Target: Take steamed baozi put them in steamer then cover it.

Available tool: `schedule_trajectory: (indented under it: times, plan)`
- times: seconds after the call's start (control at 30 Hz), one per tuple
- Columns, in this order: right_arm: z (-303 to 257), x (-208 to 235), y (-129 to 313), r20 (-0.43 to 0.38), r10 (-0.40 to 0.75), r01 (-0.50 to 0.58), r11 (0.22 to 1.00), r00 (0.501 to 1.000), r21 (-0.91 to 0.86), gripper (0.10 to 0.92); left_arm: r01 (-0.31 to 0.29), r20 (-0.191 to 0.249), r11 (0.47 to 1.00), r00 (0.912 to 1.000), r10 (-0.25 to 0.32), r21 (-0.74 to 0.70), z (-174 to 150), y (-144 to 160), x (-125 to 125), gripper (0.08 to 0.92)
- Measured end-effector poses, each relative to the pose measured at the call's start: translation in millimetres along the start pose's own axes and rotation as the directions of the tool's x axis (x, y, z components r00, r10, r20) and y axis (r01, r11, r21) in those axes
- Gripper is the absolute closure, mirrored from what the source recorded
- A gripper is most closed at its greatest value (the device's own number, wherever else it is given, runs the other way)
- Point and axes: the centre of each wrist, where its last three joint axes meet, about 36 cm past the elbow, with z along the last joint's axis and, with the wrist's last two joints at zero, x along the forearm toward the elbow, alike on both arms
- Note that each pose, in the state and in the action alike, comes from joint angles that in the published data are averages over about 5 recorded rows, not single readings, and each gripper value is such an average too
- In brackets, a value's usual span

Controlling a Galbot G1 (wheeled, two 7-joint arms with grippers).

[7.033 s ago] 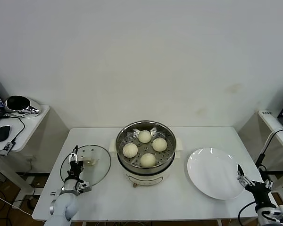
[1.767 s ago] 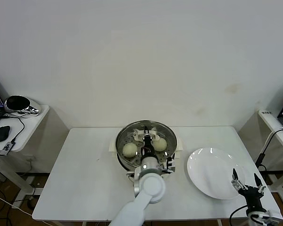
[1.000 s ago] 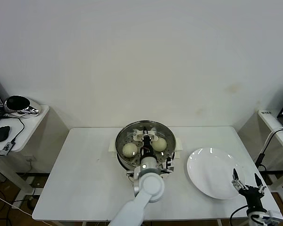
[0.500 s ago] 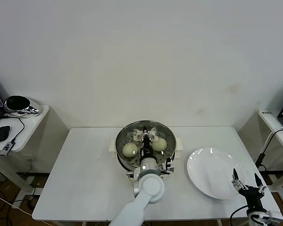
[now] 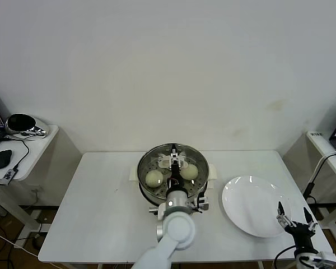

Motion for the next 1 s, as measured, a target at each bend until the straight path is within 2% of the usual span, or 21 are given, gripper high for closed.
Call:
schedule_trajectory:
  times: [0.13,0.47,0.6,0.7,0.83,0.93,1.0]
  plan:
    - [0,0,-1,0.000,0.001,-0.001,1.000,1.000,0.001,0.200,-0.005,0.010,1.000,0.9999,0.005,0.013,2,3,9,0.186]
    - [-3,-1,-3,0.005,-0.007,0.007,1.000,1.000,0.003,0.200,-0.007,0.005,0.998,1.0000,0.006,0.069,22,16,32,0.177]
    - [-6,0,2,-0.005,-0.035,0.035,0.999,0.999,0.009,0.200,0.006,-0.004,0.989,1.0000,-0.005,0.151,42,33,45,0.177]
    - [-9,2,11,-0.020,-0.072,0.073,0.997,0.997,0.019,0.200,0.013,-0.027,0.971,0.9996,-0.006,0.238,67,47,52,0.177]
    - [-7,2,27,-0.045,-0.131,0.133,0.991,0.990,0.025,0.200,-0.014,-0.085,0.923,0.9951,0.051,0.385,113,55,55,0.177]
    - [-5,2,41,-0.061,-0.173,0.174,0.984,0.983,0.024,0.200,-0.049,-0.120,0.864,0.9848,0.125,0.502,152,51,56,0.177]
    - [-4,2,49,-0.072,-0.197,0.200,0.980,0.978,0.024,0.200,-0.068,-0.123,0.815,0.9781,0.168,0.575,178,44,59,0.177]
